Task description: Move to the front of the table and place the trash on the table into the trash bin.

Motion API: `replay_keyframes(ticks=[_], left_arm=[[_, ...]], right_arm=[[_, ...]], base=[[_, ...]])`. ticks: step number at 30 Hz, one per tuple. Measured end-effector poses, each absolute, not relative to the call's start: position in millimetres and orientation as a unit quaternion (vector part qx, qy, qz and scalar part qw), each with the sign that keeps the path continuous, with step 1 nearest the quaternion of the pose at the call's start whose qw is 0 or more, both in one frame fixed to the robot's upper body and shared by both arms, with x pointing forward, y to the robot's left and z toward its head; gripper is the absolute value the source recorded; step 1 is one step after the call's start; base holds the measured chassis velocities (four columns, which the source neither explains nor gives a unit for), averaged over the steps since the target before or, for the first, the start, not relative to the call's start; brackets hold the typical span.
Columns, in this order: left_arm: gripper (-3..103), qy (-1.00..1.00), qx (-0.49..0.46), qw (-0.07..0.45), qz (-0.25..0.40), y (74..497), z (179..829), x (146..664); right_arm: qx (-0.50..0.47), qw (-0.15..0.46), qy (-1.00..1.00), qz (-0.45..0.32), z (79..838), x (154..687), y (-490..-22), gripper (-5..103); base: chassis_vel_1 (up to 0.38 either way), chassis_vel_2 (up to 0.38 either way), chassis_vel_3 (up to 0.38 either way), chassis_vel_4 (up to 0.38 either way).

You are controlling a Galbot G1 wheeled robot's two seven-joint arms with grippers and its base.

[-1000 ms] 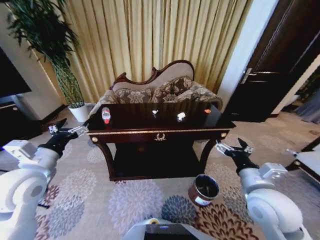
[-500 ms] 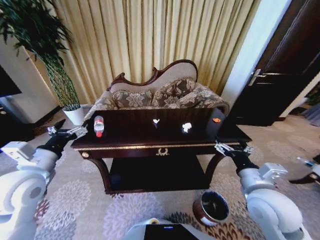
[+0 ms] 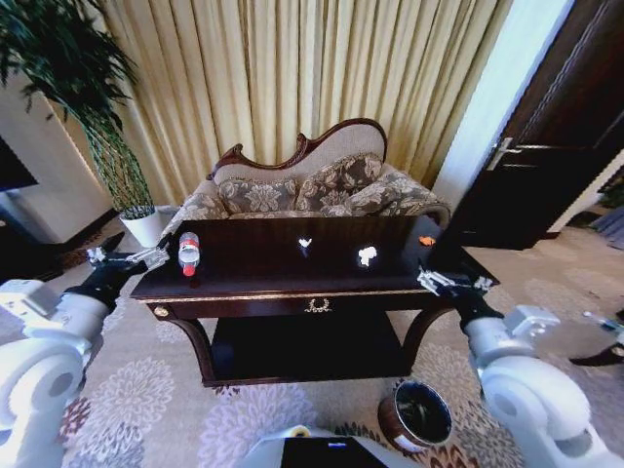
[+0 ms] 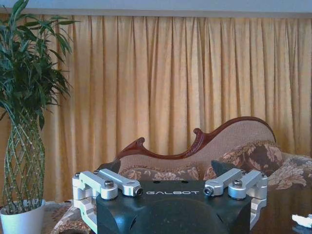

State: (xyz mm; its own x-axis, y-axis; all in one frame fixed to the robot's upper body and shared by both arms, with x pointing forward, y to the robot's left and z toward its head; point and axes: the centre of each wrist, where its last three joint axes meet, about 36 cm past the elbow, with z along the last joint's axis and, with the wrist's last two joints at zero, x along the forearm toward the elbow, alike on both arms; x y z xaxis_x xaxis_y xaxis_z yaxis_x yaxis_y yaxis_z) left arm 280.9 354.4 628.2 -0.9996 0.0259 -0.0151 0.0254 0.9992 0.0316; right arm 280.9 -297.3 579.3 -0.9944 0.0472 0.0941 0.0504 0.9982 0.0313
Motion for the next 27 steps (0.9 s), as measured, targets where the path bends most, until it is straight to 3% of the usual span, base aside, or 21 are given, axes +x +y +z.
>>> replay_keyframes(ticks=[16, 27], left_arm=[[100, 1.0, 0.003, -0.006, 0.019, 356, 626, 269], [100, 1.0, 0.006, -0.012, 0.02, 348, 621, 273]], right_arm=[[0.044, 0.103, -0.994, -0.007, 590, 365, -300, 100], [-0.012, 0.119, -0.993, -0.007, 585, 424, -359, 100]], base=[[0.0, 0.0, 0.0, 0.0], [0.0, 0.0, 0.0, 0.0]])
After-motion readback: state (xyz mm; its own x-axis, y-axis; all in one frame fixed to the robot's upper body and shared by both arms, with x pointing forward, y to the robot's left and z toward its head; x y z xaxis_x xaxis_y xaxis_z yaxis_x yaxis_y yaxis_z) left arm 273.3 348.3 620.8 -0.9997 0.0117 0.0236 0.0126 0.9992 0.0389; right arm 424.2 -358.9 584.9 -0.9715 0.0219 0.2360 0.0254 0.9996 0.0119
